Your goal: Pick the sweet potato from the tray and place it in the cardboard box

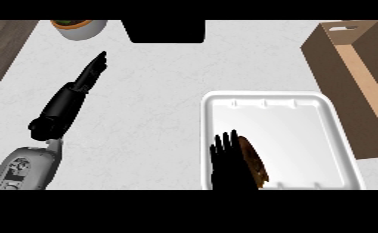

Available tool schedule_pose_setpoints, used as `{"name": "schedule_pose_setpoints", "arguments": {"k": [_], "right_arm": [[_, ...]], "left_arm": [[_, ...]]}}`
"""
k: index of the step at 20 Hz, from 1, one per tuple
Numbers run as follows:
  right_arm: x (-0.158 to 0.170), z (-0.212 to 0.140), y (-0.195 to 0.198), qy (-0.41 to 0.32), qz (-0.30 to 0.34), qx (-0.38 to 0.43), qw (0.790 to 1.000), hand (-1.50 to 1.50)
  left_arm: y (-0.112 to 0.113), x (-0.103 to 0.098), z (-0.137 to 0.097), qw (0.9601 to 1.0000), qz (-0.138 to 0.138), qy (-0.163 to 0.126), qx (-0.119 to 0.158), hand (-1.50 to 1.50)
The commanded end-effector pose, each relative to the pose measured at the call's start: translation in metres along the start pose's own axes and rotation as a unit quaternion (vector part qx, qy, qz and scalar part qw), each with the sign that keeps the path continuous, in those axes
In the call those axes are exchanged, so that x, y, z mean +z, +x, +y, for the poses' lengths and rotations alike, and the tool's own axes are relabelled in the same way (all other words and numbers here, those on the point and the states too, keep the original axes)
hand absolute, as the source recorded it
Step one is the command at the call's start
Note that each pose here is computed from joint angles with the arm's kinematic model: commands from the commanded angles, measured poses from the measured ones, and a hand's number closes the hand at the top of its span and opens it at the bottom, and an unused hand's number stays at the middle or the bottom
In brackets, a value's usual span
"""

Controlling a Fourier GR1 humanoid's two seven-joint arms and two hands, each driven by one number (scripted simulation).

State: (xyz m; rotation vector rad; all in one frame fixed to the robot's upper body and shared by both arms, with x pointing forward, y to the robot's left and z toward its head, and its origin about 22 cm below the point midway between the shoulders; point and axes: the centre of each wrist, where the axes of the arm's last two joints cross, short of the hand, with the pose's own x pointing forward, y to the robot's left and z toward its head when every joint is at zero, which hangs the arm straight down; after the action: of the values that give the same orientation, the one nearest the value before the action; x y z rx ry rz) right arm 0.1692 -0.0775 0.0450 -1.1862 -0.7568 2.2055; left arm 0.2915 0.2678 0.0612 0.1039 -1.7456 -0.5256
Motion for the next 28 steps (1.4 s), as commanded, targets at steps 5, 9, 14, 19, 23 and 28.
{"name": "schedule_pose_setpoints", "arguments": {"k": [5, 9, 14, 19, 23, 28], "right_arm": [[-0.018, 0.015, -0.005, 0.007, 0.002, -0.009, 1.0, -1.5], [-0.013, 0.03, -0.006, 0.006, 0.017, 0.006, 1.0, -1.5], [-0.03, 0.048, -0.013, 0.01, 0.03, 0.008, 0.999, -1.5], [-0.037, 0.02, -0.031, 0.029, 0.013, -0.013, 0.999, -1.5], [-0.043, 0.055, -0.002, 0.007, -0.05, 0.015, 0.999, 1.5], [-0.052, 0.076, -0.012, -0.063, -0.07, 0.033, 0.995, 1.5]], "left_arm": [[0.011, 0.006, 0.006, 1.0, 0.002, -0.002, 0.001, 0.0], [-0.002, 0.004, 0.006, 1.0, 0.003, -0.003, -0.003, 0.0], [-0.006, 0.017, 0.004, 1.0, -0.005, -0.007, 0.004, 0.0], [-0.003, -0.005, -0.007, 1.0, -0.006, 0.003, -0.006, 0.0], [0.007, 0.004, -0.004, 0.9999, -0.01, -0.005, 0.0, 0.0], [0.01, 0.0, -0.006, 0.9999, -0.005, -0.01, 0.004, 0.0]]}}
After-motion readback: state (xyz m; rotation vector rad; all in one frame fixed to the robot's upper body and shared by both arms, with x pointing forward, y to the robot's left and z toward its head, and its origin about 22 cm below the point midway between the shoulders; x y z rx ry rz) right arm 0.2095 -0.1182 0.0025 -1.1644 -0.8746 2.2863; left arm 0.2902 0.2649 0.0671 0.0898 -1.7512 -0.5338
